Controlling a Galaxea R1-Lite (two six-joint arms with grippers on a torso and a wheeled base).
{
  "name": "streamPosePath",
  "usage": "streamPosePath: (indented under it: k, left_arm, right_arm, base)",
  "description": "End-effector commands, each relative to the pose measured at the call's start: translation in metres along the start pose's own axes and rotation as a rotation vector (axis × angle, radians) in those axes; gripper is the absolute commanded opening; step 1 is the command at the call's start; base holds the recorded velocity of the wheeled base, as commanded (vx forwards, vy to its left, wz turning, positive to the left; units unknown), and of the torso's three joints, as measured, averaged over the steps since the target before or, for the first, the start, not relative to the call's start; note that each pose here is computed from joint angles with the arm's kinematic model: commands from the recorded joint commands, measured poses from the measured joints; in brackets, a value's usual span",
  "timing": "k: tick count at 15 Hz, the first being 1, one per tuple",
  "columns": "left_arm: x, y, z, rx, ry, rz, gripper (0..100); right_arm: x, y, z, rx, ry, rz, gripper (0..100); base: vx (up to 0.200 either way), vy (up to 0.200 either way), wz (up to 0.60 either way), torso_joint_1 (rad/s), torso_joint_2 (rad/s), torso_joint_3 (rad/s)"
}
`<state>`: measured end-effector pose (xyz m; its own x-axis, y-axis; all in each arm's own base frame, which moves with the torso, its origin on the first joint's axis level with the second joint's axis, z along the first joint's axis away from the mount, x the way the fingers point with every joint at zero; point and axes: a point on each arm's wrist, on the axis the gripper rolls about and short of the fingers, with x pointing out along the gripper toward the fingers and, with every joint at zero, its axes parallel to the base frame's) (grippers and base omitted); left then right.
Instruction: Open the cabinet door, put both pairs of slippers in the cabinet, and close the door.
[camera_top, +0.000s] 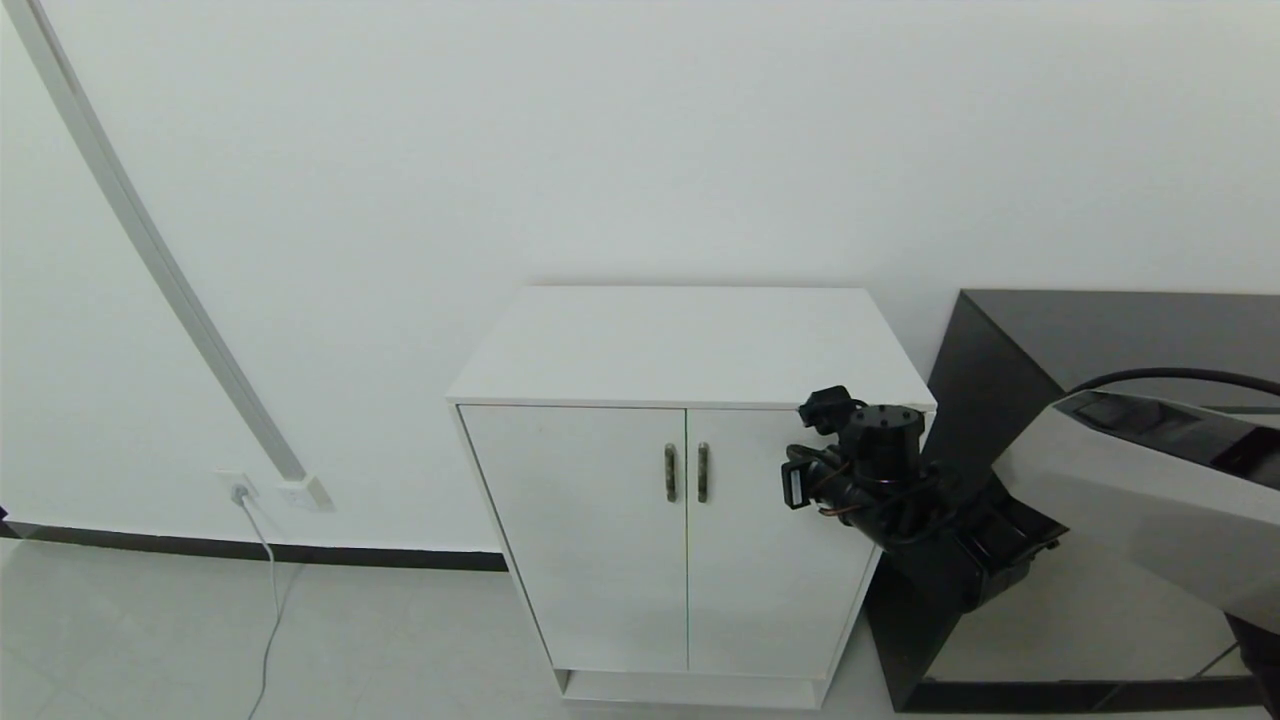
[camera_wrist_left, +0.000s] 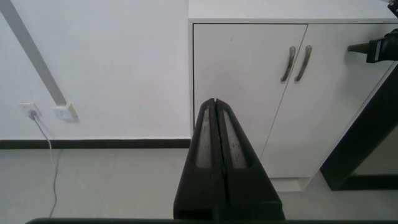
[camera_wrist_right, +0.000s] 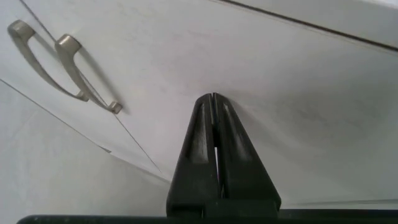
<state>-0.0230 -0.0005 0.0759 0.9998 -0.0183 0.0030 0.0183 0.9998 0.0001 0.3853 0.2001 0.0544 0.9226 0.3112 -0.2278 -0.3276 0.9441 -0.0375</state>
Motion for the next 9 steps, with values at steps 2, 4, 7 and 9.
streamPosePath:
  k: [2, 4, 7, 9]
  left_arm:
    - [0.000, 0.000, 0.000, -0.002, 0.001, 0.000, 0]
    - [0.000, 0.000, 0.000, -0.002, 0.001, 0.000, 0]
    - [0.000, 0.000, 0.000, -0.002, 0.001, 0.000, 0]
    - [0.000, 0.000, 0.000, 0.000, 0.001, 0.000, 0]
  right_arm:
    - [0.000, -0.001, -0.001, 0.000, 0.002, -0.003, 0]
    - [-0.003, -0.002, -0.002, 0.000, 0.010, -0.003, 0]
    - [-0.021, 0.003, -0.002, -0.003, -0.006, 0.015, 0]
    - [-0.039, 0.004, 0.001, -0.004, -0.011, 0.024, 0]
  base:
    - [0.000, 0.000, 0.00, 0.000, 0.00, 0.000]
    - [0.000, 0.000, 0.00, 0.000, 0.00, 0.000]
    - [0.000, 0.000, 0.00, 0.000, 0.00, 0.000]
    - [0.000, 0.000, 0.00, 0.000, 0.00, 0.000]
